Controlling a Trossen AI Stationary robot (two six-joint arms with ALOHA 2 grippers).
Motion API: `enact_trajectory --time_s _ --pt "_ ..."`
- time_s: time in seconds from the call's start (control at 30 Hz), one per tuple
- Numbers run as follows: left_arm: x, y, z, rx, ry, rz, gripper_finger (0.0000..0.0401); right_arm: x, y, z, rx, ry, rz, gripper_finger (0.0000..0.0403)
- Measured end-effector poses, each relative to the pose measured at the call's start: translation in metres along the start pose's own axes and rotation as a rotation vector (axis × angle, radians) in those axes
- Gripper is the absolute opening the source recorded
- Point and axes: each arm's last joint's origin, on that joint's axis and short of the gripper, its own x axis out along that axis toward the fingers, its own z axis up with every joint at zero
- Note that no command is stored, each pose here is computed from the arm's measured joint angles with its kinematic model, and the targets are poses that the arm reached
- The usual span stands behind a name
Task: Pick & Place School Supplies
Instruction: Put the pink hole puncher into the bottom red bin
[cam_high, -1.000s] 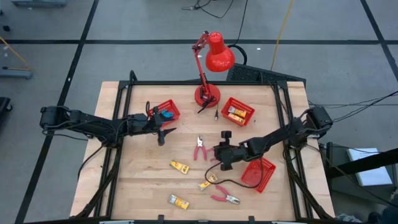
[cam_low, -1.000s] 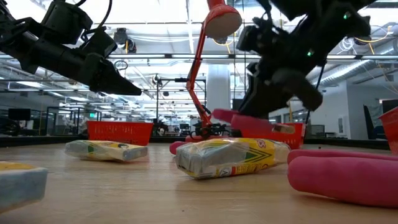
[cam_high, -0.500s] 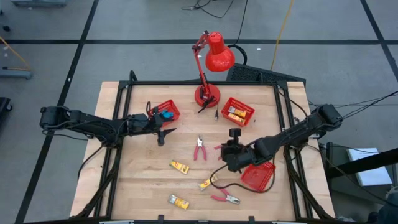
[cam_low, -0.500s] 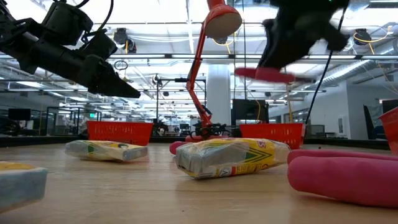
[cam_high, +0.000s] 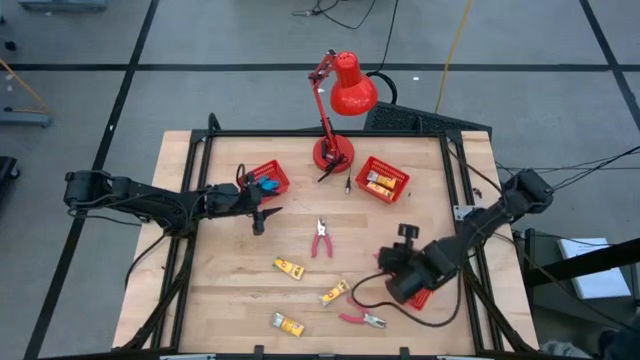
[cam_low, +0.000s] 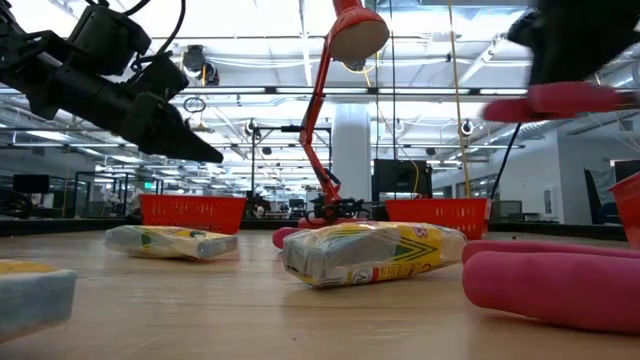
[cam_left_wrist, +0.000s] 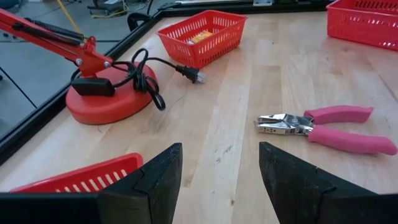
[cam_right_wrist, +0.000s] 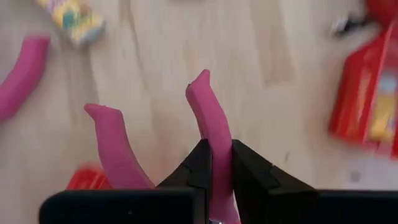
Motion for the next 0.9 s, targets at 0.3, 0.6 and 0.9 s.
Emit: enact_trajectory --time_s 0.3,0.6,0.9 --pt "0.000 0.000 -0.002 -0.006 0.017 -0.001 0.0214 -0.028 0.015 -0.026 0.138 0.176 0.065 0.0028" --pt "0.000 0.000 -0.002 -0.008 0.016 -0.001 0.0214 -0.014 0.033 -0.036 0.127 0.302 0.056 0.0028" --pt "0.000 0.000 -0.002 -0.012 0.016 -0.001 0.0214 0.021 0.040 -0.048 0.116 0.349 0.093 0.0028"
